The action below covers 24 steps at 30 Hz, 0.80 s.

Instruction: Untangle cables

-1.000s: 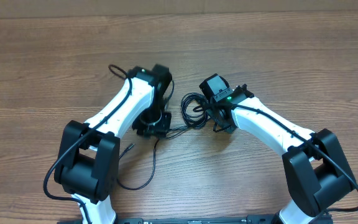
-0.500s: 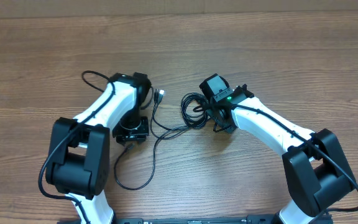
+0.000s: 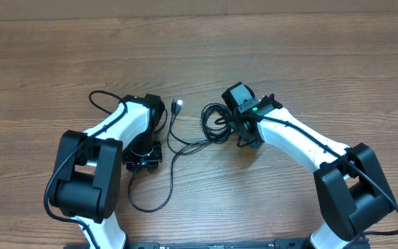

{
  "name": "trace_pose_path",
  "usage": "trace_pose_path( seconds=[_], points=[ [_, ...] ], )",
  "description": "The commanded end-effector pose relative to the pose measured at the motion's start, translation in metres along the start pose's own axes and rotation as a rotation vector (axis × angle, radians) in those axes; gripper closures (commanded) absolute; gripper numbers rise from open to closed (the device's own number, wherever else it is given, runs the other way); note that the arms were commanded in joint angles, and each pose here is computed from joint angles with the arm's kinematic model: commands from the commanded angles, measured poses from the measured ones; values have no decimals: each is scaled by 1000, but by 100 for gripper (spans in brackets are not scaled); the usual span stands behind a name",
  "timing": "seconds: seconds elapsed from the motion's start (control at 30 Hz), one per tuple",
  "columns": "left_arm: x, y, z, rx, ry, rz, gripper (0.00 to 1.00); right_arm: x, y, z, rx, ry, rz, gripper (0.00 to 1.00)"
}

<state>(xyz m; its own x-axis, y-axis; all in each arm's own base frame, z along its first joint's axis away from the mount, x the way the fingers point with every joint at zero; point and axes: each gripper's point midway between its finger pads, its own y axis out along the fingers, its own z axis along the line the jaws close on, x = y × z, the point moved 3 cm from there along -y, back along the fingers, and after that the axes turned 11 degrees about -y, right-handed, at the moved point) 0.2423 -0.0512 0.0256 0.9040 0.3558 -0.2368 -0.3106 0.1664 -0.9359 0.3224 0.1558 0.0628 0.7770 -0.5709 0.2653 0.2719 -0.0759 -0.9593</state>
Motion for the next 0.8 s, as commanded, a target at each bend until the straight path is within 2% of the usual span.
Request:
trace_pose_path(
  seconds=[0.0, 0.07, 0.27, 0.53, 0.63, 0.77],
  points=[
    [5, 17, 0, 17, -16, -31, 78, 6, -7, 4, 19, 2, -22, 59],
    [12, 17, -5, -6, -19, -64, 88, 6, -7, 4, 19, 2, -22, 59],
    [33, 14, -18, -58, 95, -166, 96, 6, -7, 4, 19, 2, -21, 59],
    [73, 2, -8, 51, 43, -392, 96, 5, -7, 4, 20, 2, -21, 59],
    [82, -2, -8, 65, 28, -442, 89, 5, -7, 4, 19, 2, -21, 59],
    [101, -12, -5, 100, -15, -560, 88, 5, -7, 4, 20, 2, -21, 59]
  ],
)
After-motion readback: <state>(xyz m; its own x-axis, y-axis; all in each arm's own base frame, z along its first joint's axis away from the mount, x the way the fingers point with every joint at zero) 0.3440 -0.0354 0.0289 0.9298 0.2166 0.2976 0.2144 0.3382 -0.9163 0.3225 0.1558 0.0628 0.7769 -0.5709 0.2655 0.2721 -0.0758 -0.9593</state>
